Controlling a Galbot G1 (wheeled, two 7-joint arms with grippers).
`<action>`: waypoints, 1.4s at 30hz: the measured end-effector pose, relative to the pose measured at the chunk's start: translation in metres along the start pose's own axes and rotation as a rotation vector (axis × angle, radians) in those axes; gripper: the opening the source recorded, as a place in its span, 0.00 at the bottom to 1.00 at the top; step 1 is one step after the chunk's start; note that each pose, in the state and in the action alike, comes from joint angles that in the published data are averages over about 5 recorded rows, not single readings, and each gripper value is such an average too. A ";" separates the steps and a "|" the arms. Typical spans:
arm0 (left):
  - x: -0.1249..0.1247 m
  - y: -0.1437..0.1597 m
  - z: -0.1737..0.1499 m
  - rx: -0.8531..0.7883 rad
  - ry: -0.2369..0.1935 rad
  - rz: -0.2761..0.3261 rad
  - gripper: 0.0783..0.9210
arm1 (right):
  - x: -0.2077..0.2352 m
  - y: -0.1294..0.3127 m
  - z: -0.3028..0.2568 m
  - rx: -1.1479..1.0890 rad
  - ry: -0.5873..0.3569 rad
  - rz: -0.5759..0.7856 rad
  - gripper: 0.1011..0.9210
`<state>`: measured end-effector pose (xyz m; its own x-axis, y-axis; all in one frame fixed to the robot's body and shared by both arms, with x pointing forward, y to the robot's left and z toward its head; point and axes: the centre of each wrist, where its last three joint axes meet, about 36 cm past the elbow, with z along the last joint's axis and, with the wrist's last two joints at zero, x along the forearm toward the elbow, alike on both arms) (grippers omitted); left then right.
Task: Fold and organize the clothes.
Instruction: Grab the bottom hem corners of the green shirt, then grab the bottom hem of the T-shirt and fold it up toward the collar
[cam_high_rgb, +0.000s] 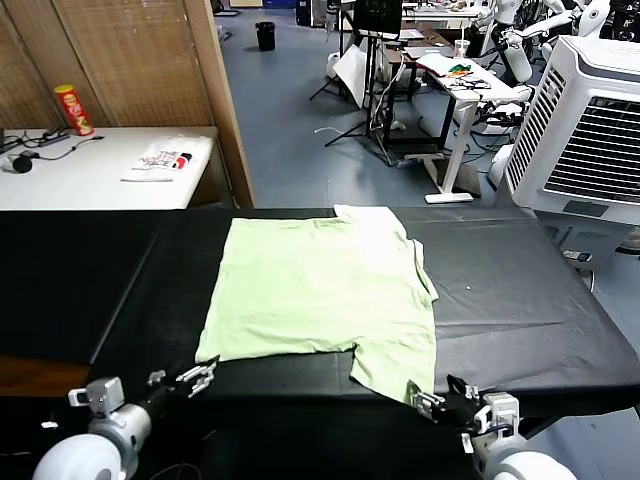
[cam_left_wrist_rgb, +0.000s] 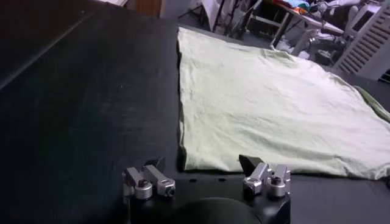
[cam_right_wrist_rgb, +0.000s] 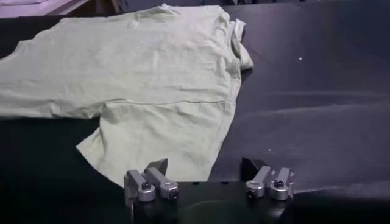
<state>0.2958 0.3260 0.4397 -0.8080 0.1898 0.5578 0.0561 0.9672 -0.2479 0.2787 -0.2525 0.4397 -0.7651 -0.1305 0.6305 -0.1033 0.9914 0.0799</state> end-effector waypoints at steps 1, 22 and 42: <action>0.000 0.000 0.000 -0.002 -0.002 -0.001 0.85 | 0.000 0.000 0.000 -0.001 0.001 0.001 0.65; -0.008 -0.003 0.011 -0.019 -0.017 -0.030 0.09 | 0.020 0.008 0.007 -0.015 0.009 0.031 0.03; 0.039 -0.032 0.018 0.000 -0.108 -0.047 0.06 | 0.018 -0.015 -0.005 0.053 -0.175 -0.011 0.03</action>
<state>0.2523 0.2991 0.4550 -0.8681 0.1252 0.4803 0.0170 0.9746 -0.2233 0.2693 -0.2697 0.4535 -0.8621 -0.1446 0.4856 -0.1419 0.9890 0.0426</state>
